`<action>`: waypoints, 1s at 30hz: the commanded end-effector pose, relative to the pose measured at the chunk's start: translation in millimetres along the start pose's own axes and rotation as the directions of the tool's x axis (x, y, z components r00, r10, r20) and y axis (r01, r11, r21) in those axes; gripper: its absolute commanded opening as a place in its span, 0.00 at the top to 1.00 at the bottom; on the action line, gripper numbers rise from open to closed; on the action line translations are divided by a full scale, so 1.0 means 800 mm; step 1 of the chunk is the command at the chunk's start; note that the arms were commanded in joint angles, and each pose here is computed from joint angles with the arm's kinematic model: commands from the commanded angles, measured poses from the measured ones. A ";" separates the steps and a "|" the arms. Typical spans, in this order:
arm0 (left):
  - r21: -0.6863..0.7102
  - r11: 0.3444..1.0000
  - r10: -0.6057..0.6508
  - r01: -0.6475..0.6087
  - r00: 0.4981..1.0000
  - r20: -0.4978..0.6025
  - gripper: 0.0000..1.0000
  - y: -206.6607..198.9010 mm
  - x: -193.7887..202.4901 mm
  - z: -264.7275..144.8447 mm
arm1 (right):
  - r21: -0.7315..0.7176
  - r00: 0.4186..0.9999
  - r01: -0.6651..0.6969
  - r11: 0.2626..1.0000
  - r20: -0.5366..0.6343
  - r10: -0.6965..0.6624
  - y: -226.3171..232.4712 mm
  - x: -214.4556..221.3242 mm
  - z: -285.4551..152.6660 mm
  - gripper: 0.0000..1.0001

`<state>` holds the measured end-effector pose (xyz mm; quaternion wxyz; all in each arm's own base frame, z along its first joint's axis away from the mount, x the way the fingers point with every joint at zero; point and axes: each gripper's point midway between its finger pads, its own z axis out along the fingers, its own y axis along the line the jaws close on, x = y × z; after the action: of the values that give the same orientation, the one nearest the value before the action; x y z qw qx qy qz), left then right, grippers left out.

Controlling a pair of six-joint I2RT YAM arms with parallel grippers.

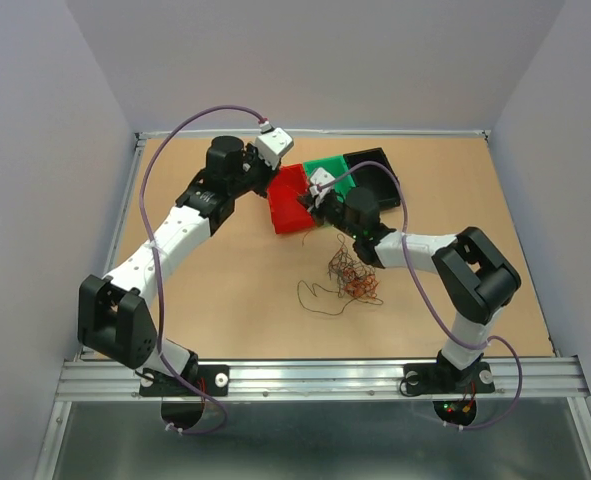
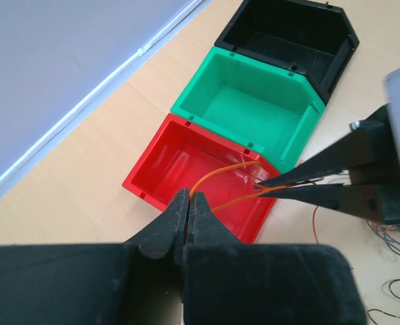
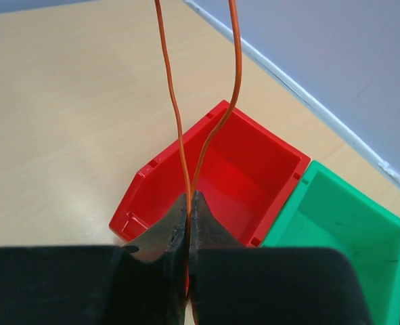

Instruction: Untangle the cables

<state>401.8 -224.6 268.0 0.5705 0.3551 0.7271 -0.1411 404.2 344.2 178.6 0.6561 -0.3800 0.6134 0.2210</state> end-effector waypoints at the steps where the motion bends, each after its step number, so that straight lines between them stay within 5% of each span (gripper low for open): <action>1: -0.040 0.999 0.006 -0.005 0.999 0.049 1.00 0.018 -0.018 0.004 | 0.029 0.995 -0.012 1.000 0.100 0.009 -0.008 -0.046 -0.009 1.00; 13: -0.063 0.997 -0.054 0.052 0.998 -0.026 1.00 0.055 0.028 0.048 | -0.001 0.987 -0.057 0.998 0.148 0.057 -0.003 -0.068 -0.016 0.99; 30: -0.179 0.977 -0.131 0.111 0.986 -0.103 0.99 0.115 0.089 0.078 | 0.013 0.916 -0.190 0.982 0.362 0.172 -0.027 -0.124 -0.069 0.99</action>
<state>450.7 -238.1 185.4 0.4962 0.3325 0.7772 -0.1980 387.5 318.1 198.5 0.6639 -0.2827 0.6215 0.3049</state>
